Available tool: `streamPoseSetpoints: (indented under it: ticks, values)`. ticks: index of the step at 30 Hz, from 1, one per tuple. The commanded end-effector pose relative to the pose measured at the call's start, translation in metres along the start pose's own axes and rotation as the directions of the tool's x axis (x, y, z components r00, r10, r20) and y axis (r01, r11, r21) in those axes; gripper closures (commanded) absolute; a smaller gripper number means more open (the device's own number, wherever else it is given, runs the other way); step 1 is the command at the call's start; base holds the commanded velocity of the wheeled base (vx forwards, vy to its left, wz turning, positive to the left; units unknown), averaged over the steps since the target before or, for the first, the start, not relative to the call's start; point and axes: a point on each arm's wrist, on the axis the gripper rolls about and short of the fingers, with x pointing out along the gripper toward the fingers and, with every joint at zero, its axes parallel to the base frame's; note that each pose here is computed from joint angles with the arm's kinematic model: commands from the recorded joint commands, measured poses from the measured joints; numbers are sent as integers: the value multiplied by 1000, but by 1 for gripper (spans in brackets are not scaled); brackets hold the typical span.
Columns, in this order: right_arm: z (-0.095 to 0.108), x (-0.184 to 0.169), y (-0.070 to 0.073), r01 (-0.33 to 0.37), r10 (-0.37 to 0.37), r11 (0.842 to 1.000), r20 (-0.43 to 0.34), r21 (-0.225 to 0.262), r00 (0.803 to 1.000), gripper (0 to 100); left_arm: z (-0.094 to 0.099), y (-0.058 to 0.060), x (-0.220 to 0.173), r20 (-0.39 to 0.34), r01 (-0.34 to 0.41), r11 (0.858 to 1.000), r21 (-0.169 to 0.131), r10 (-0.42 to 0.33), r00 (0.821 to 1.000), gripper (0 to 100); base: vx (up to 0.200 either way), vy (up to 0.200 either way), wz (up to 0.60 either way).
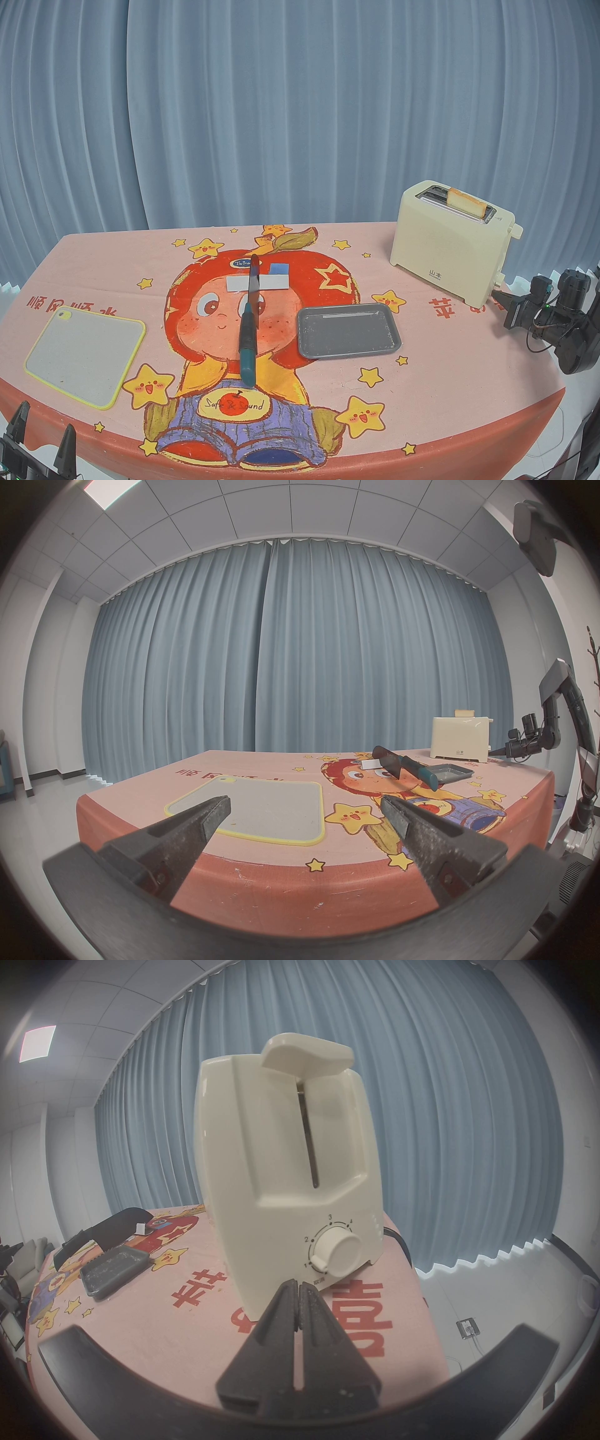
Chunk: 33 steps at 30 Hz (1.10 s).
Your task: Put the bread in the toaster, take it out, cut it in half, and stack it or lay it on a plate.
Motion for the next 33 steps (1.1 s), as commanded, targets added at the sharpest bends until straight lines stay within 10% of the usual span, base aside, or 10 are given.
streamPoseSetpoints:
  ticks: [1, 13, 33]
  values:
    - [4, -4, 4, -6, 6, 1000, 10, -10, 1000, 100, -5, 0, 0, -1, -1, 1000, 0, 1, 1000, 0, 0, 0, 0]
    - [53, -47, 47, -77, 101, 989, 188, -129, 977, 100, -5, 0, 0, -1, -1, 1000, 0, 1, 1000, 0, 0, 0, 0]
    - [99, -64, 56, -52, 133, 973, 364, -225, 922, 100, -5, 0, 0, -1, -1, 1000, 0, 1, 1000, 0, 0, 0, 0]
